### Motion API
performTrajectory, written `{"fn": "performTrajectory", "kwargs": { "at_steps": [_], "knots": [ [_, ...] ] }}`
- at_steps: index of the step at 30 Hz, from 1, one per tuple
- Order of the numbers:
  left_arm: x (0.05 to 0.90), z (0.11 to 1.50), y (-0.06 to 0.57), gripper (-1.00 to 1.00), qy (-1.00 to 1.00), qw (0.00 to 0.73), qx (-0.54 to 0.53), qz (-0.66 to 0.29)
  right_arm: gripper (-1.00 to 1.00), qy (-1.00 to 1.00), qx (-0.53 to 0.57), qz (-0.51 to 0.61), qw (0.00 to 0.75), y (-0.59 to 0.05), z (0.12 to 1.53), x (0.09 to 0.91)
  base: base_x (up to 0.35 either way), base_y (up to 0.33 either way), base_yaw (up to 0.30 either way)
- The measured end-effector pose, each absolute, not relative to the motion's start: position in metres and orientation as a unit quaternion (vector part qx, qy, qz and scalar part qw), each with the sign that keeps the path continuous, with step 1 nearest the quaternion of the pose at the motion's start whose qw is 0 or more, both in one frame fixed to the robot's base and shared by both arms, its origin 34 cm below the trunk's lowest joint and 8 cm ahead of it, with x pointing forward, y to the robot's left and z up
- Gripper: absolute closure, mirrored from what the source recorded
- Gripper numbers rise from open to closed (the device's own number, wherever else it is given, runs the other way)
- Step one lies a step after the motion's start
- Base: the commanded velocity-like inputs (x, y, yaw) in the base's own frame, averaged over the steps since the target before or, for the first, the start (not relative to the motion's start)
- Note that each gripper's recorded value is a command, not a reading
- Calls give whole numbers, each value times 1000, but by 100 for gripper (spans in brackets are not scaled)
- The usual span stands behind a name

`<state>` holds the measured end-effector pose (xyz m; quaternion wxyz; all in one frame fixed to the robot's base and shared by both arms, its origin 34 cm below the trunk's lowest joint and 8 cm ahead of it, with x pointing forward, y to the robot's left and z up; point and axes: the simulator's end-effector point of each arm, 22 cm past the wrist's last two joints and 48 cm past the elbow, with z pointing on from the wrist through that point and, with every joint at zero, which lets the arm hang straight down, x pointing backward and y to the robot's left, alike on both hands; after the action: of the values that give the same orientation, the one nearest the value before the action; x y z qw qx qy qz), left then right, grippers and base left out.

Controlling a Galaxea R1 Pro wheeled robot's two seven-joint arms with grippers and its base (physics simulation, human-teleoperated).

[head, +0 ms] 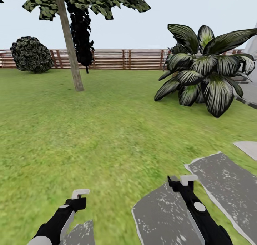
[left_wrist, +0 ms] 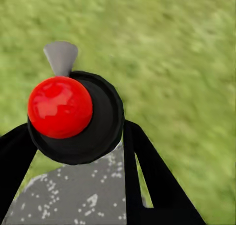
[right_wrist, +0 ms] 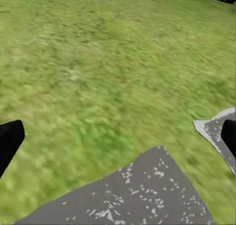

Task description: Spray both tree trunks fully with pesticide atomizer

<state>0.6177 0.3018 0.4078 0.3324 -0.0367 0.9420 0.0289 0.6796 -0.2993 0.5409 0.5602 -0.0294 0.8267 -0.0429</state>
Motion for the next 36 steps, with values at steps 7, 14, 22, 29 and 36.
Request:
{"fn": "performTrajectory", "kwargs": {
  "at_steps": [7,14,22,29,36],
  "knots": [
    [619,411,302,100,941,335,-37,29,-100,825,-29,-43,563,-299,545,680,224,247,217],
    [619,412,304,100,941,334,-38,30,-100,824,-30,-44,565,-300,547,681,227,246,60],
    [619,412,303,100,942,333,-38,29,-100,821,-30,-46,569,-301,551,682,229,245,2],
    [619,412,305,100,942,333,-38,30,-100,822,-30,-47,567,-303,549,681,230,244,0],
    [619,412,309,100,941,333,-39,33,-100,822,-30,-47,566,-304,549,681,233,238,0]
  ]
}}
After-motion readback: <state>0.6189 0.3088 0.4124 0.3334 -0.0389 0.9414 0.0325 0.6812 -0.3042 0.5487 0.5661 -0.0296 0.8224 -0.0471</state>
